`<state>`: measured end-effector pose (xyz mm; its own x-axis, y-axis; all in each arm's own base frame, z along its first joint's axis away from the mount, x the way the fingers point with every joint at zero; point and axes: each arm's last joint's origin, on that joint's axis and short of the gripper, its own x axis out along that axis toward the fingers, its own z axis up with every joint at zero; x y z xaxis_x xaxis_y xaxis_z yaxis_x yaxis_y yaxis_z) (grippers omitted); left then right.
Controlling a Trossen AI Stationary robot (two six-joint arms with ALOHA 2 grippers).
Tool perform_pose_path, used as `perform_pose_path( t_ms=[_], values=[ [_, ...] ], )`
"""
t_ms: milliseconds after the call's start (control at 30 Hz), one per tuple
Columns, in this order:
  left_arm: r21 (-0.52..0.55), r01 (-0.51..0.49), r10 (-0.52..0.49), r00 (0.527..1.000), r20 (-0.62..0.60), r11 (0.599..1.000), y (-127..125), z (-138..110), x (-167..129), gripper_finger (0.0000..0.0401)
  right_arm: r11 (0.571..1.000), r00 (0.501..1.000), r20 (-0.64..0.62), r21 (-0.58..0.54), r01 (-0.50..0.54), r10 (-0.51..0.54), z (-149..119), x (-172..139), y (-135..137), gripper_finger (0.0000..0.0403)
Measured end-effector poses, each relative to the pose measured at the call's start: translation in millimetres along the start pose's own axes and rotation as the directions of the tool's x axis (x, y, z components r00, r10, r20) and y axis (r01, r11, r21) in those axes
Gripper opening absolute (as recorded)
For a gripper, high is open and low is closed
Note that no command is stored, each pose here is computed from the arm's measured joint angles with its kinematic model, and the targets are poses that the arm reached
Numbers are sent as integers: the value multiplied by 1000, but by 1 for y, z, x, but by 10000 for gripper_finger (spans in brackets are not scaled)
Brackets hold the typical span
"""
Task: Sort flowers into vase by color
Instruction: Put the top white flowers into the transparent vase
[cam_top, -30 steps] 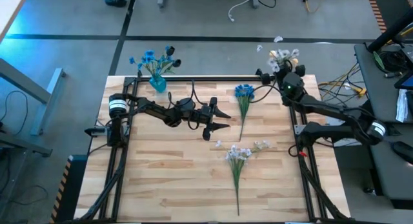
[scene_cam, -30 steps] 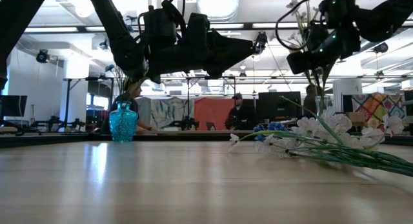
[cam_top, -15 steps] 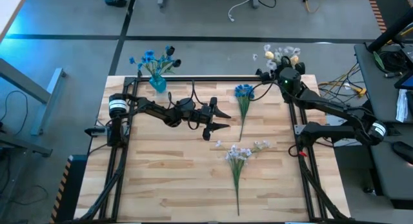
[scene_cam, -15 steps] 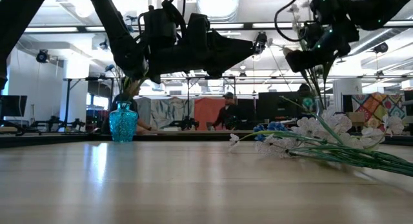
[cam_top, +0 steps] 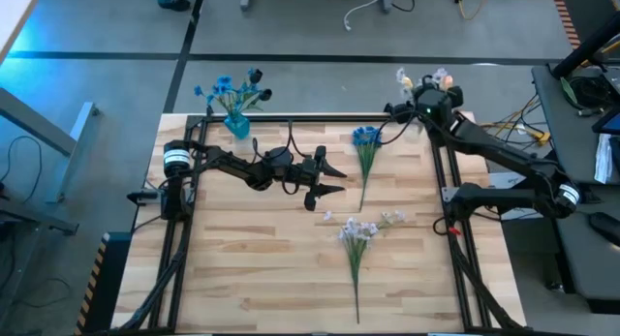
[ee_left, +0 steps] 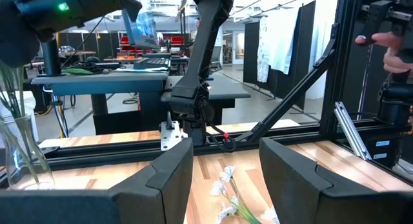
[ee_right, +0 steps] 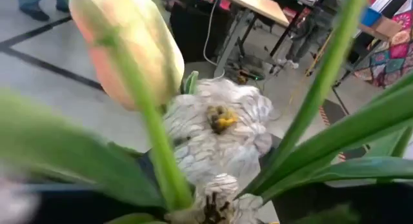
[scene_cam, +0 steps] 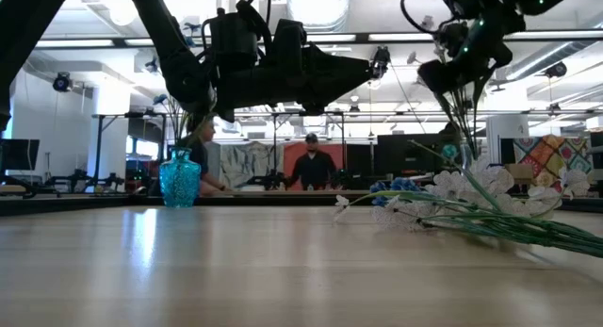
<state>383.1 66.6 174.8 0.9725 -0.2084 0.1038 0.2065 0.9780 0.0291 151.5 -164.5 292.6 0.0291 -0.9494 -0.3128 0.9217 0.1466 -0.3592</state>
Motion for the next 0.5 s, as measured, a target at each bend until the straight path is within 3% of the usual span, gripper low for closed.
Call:
perform_pose_path(
  t_ms=[500],
  values=[
    [-5,0,0,1000,-1,1000,0,0,0,164,997,996,-54,32,-73,75,24,-13,-12,264]
  ],
)
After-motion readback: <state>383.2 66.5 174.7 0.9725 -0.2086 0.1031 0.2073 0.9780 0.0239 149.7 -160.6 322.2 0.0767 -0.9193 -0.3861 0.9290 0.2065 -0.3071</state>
